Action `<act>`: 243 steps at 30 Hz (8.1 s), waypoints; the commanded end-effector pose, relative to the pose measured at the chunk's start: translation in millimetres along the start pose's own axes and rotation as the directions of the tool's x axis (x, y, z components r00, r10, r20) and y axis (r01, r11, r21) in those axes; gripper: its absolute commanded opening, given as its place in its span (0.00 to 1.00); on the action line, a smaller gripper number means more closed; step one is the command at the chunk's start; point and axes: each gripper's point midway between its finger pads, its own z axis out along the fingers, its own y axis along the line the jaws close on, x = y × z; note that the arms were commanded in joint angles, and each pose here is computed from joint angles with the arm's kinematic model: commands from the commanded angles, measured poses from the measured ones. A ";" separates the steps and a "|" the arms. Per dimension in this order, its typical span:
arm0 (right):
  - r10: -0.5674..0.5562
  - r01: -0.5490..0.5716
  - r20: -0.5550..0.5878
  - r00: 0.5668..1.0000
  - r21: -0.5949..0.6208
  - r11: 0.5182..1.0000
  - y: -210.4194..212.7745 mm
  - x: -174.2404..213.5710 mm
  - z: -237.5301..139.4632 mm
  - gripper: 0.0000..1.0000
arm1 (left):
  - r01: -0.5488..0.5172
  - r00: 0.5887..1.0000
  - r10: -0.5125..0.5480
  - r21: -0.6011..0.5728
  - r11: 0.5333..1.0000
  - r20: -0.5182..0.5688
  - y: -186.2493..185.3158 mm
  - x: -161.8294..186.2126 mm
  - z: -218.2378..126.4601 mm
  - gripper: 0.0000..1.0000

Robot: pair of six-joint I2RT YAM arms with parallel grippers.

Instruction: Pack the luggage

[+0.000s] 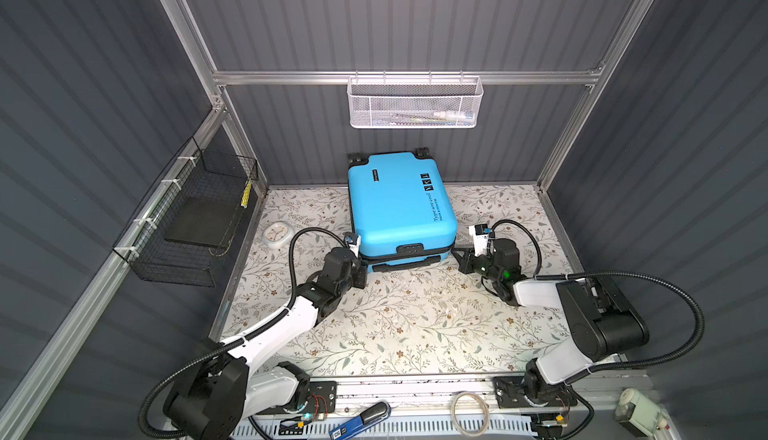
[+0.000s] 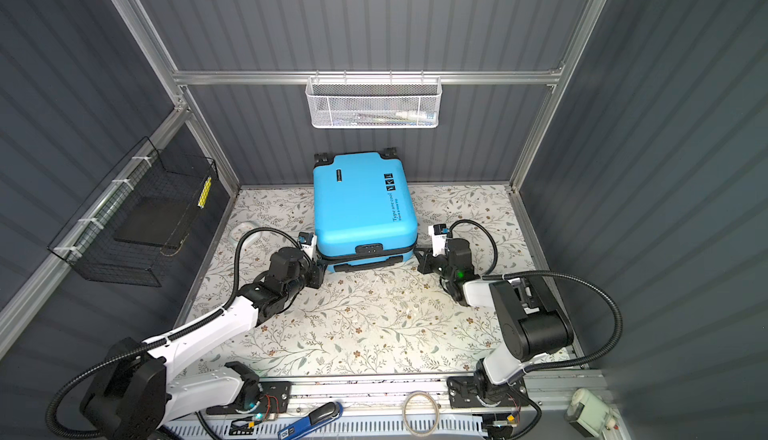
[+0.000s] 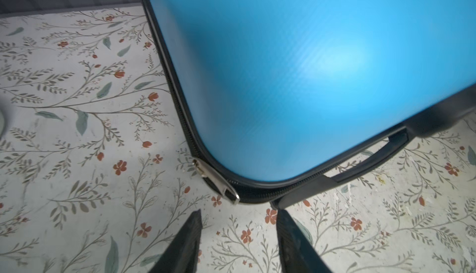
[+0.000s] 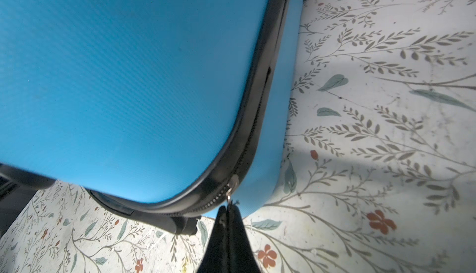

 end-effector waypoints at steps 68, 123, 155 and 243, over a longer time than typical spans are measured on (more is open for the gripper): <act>-0.117 0.112 -0.041 0.992 -0.109 0.988 99.2 30.7 2.5 0.00 | 0.086 0.965 -0.080 -0.014 0.996 0.248 8.8 -68.8 -34.8 0.58; -0.107 0.124 0.135 0.985 -0.125 0.984 54.5 10.9 -12.9 0.62 | 0.211 0.972 -0.236 0.395 0.894 0.014 -3.5 -116.1 15.0 0.72; -0.096 0.127 0.195 0.976 -0.150 0.981 54.3 -10.9 14.3 0.38 | 0.293 0.939 -0.333 0.300 0.908 0.089 19.0 -113.9 26.6 0.73; -0.242 0.263 0.108 0.964 -0.282 0.923 207.9 38.2 49.5 0.00 | 0.232 0.971 -0.219 0.622 0.748 -0.099 -136.3 -53.3 36.4 0.70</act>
